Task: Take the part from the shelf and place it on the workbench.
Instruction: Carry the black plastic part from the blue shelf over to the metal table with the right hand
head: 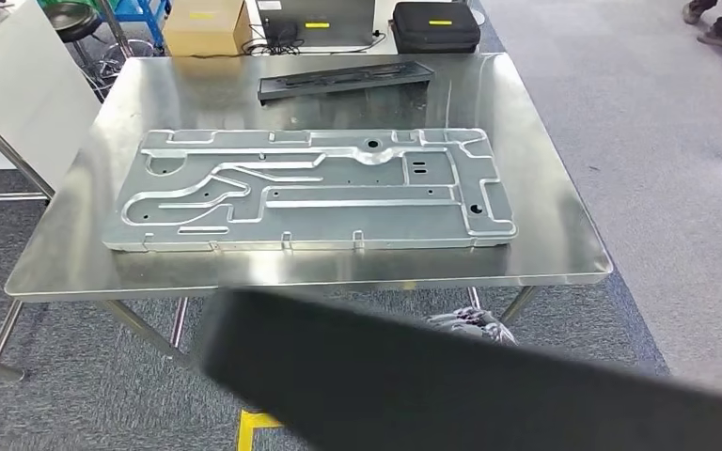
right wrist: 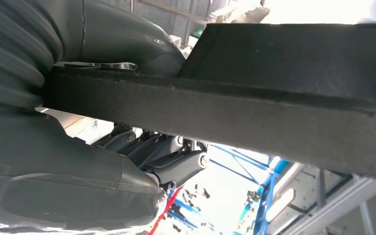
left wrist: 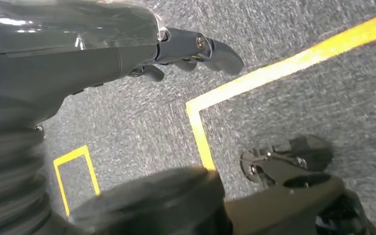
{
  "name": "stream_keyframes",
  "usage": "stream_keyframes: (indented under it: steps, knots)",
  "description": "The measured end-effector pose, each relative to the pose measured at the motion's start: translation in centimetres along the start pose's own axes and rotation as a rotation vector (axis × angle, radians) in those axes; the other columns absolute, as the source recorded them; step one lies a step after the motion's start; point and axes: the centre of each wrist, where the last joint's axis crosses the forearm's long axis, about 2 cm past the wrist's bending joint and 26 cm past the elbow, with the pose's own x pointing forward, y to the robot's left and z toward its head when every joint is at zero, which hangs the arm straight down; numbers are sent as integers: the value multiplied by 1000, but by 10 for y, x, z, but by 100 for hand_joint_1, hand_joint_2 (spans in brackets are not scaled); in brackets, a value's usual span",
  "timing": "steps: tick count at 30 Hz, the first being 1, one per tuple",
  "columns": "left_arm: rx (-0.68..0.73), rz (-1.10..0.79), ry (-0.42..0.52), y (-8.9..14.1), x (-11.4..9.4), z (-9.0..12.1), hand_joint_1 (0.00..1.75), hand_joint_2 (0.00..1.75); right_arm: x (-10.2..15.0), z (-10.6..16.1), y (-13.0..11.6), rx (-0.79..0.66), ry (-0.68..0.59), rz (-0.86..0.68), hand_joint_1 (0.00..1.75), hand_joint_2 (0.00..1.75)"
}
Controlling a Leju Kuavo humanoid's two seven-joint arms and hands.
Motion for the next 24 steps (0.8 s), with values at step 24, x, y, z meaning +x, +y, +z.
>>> stream_keyframes:
  steps: [24]
  knots:
    - [-9, -2, -31, -1, 2, 0, 0, 175, -1, 0, -6, -4, -1, 5, 140, 175]
